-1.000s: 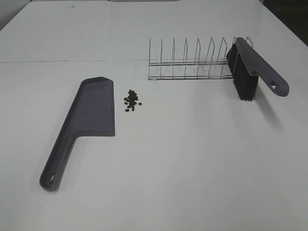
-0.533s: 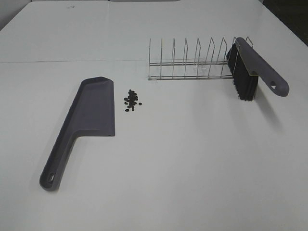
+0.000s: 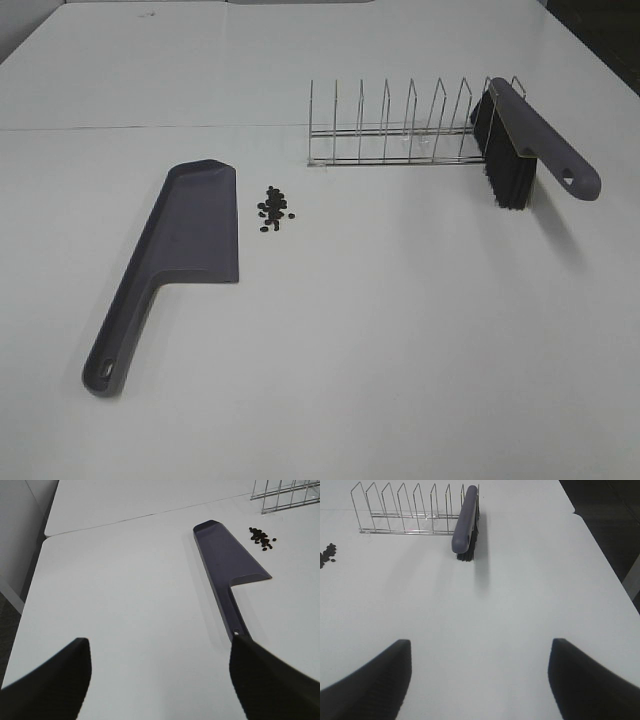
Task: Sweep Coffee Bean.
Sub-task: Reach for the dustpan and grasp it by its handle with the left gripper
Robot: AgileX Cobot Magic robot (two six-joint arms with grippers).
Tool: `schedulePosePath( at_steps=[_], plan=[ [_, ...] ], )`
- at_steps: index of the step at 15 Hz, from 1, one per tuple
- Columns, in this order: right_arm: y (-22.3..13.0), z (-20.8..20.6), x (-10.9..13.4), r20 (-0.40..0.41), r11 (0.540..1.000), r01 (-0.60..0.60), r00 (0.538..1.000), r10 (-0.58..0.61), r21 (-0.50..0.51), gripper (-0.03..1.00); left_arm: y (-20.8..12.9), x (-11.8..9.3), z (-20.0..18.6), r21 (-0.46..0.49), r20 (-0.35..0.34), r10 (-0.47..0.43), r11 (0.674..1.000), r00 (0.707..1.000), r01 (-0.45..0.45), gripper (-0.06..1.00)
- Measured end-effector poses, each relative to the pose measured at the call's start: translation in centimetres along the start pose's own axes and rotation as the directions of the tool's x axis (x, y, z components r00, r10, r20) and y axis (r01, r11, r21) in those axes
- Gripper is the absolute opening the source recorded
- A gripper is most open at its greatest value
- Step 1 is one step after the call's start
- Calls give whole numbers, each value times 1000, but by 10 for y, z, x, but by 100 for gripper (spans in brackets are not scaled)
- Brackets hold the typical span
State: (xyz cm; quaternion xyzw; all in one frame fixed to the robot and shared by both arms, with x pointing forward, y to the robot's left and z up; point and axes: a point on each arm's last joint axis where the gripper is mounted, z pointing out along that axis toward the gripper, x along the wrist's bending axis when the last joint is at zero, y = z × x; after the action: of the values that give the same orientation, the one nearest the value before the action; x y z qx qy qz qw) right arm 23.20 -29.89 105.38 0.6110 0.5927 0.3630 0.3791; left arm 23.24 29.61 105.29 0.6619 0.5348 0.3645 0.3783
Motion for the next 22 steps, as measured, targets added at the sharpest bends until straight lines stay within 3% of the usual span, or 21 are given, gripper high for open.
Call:
schedulePosePath(
  at_steps=[15, 19, 22],
  plan=[
    [0, 0, 0, 0, 1000, 0, 1000, 0, 0, 63, 1, 0, 0, -5, -1, 0, 1000, 1000, 0, 70],
    [0, 0, 0, 0, 1000, 0, 1000, 0, 0, 63, 29, 5, 11, -112, -18, -32, 993, 999, 30, 70],
    [0, 0, 0, 0, 1000, 0, 1000, 0, 0, 63, 54, 8, 41, -64, 15, -93, 993, 996, 94, 70]
  ],
)
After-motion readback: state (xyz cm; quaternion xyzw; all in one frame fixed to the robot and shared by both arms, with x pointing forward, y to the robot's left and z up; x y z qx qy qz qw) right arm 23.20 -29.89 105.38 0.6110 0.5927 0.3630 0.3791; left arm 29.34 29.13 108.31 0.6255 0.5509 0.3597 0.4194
